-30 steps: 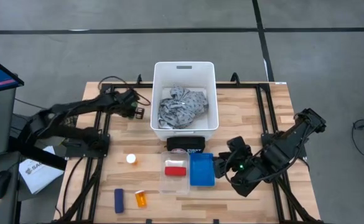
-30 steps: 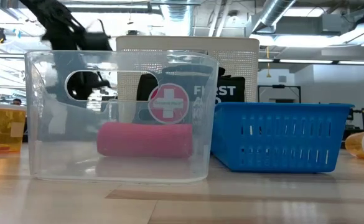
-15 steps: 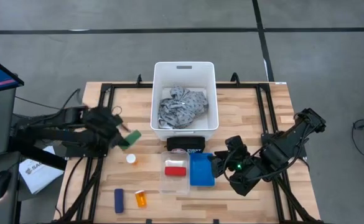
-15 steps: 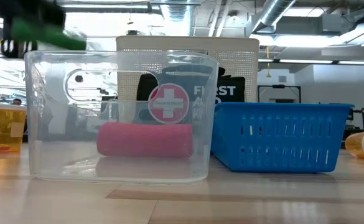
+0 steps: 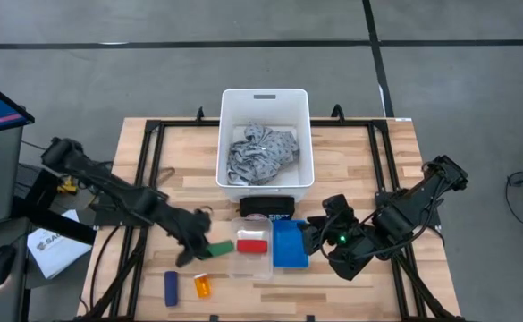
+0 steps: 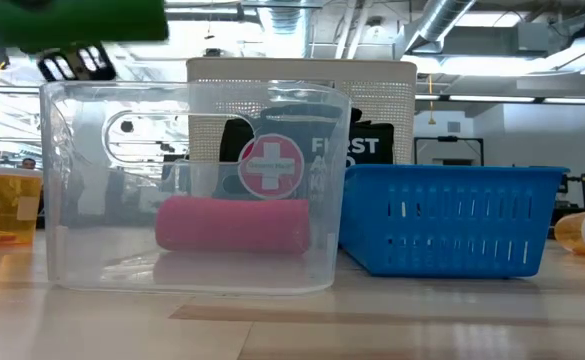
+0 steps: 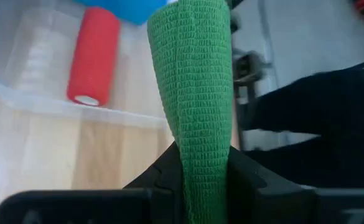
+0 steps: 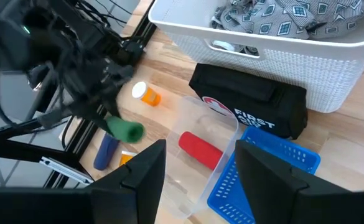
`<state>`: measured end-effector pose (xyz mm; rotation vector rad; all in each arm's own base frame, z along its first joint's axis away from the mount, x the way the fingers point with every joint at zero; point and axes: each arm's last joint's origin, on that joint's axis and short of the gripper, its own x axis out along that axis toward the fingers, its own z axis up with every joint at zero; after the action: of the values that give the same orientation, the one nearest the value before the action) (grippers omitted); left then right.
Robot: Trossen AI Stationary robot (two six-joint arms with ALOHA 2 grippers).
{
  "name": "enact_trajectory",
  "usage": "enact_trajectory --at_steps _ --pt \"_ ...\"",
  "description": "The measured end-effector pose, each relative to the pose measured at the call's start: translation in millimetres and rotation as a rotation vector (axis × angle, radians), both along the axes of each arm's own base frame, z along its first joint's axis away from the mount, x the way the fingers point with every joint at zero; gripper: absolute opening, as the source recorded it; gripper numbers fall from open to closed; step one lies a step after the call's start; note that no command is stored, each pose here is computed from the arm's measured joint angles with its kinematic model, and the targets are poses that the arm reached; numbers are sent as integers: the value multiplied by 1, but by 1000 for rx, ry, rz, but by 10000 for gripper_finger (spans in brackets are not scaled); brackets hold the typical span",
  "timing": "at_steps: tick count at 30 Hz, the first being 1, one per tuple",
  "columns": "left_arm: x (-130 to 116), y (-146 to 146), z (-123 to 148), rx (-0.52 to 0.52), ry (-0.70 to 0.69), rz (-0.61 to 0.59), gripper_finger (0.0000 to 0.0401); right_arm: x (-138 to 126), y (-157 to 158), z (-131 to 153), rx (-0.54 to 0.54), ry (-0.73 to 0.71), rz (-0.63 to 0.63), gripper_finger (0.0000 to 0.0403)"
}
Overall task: Pick & place medical supplies in basket/bin
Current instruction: Put the green bandage into the transparent bin
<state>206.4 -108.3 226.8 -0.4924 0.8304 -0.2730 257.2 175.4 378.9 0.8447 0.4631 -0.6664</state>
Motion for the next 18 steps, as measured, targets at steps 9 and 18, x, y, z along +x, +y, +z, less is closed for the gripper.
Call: enact_trajectory --at_steps 9,18 --pt "76 -13 -1 326 -101 -63 69 0 1 -1 4 27 29 188" --pt "102 3 -14 518 -28 -58 106 -1 1 0 3 32 37 188"
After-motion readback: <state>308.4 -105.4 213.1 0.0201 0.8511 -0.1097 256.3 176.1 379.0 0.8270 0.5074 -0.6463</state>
